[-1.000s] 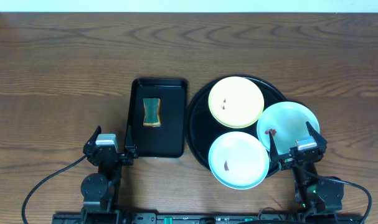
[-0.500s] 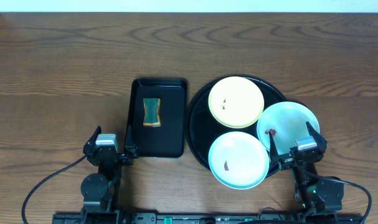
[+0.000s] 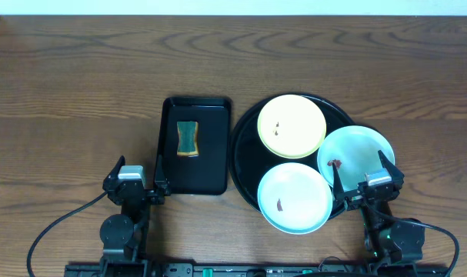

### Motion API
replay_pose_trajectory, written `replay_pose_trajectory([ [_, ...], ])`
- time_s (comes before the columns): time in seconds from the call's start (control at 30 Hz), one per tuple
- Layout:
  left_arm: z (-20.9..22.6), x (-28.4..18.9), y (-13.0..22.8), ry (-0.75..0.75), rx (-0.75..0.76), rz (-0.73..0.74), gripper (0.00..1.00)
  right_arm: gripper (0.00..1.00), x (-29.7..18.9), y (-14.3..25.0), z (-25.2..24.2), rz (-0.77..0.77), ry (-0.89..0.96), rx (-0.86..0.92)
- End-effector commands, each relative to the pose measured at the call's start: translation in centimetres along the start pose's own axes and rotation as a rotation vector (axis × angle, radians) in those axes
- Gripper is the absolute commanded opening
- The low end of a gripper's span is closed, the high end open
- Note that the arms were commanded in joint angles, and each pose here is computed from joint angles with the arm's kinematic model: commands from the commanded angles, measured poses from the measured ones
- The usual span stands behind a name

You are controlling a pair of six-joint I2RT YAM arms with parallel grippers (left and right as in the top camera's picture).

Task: Clean dirty plates on tray and stack at the side

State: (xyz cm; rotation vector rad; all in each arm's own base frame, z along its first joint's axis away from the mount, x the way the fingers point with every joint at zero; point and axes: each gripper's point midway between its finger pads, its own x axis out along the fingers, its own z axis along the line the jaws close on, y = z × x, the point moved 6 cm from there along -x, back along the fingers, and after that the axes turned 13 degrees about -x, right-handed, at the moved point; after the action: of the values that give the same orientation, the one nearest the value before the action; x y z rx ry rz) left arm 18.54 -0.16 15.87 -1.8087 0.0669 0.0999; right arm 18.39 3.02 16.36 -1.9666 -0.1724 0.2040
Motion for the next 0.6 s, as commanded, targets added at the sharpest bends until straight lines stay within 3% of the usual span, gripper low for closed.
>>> replay_pose_trajectory([
  [0.0,0.55,0.05,1.25,-0.030,0.011,0.048,0.83,0.99,-0.03,0.10,-0.10,0.002,0.005,0.016],
  [0.57,0.55,0.05,1.25,-0.030,0.011,0.048,0.83,0.99,-0.03,-0.05,0.12,-0.009,-0.016,0.016],
])
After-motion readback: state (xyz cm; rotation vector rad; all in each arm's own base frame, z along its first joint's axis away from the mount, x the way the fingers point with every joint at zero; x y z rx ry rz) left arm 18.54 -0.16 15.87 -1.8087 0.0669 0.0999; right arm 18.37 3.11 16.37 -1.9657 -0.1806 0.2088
